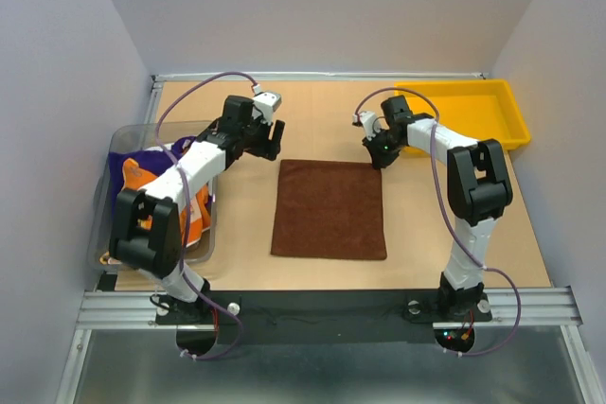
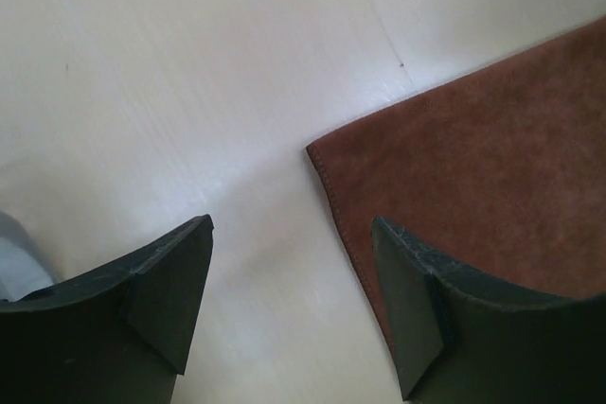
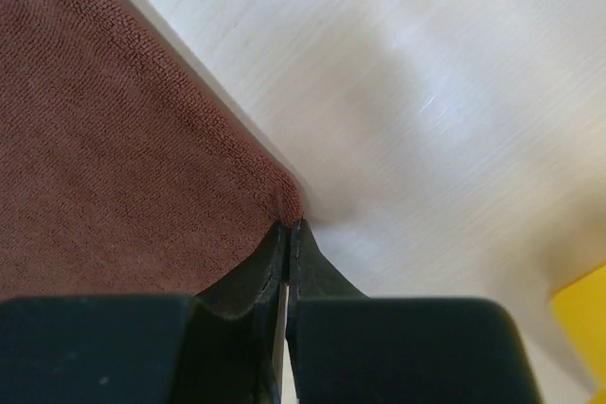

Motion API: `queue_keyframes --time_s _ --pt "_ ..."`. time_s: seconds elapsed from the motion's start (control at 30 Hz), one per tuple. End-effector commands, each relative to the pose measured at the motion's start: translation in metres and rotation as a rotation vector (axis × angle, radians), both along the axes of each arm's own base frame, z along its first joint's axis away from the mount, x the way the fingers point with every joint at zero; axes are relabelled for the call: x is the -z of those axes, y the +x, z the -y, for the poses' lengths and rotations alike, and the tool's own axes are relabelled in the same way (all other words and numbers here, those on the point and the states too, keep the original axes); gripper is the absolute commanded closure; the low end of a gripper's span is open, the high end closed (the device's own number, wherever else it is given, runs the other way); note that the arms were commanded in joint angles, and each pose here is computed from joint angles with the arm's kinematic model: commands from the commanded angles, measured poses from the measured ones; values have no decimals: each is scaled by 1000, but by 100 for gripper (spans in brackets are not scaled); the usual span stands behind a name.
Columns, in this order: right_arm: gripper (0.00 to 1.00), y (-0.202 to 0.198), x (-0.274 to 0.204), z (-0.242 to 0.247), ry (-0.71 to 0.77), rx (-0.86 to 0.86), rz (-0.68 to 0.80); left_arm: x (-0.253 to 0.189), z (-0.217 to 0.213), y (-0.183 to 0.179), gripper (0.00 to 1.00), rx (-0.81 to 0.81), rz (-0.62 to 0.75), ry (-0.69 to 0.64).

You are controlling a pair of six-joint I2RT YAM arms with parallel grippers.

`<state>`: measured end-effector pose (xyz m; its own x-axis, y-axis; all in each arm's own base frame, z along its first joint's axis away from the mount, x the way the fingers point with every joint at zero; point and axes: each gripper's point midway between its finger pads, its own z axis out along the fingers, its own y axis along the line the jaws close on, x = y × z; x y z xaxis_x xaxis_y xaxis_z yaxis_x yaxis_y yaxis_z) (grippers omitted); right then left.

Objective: Fold and stack the towels
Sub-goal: Fold the towel

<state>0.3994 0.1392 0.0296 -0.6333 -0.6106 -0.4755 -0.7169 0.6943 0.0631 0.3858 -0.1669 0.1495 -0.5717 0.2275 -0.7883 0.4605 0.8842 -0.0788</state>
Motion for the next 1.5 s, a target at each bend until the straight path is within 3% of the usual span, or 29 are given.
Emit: queue_keyframes --time_s 0.0,0.4,0.57,1.13,1.3,1.47 --pt "99 34 -10 -3 -52 -95 107 7 9 19 23 123 0 125" --pt "99 52 0 -11 -85 -141 127 72 36 40 39 321 -202 187" --pt "99 48 7 -12 -105 -147 114 80 49 46 48 377 -242 160" --pt "99 39 13 -11 -110 -140 92 120 43 28 49 382 -359 186" --pt "99 38 11 -10 -111 -137 95 140 38 20 59 356 -420 215" --pt "99 37 11 -8 -117 -130 95 152 31 11 61 321 -464 252"
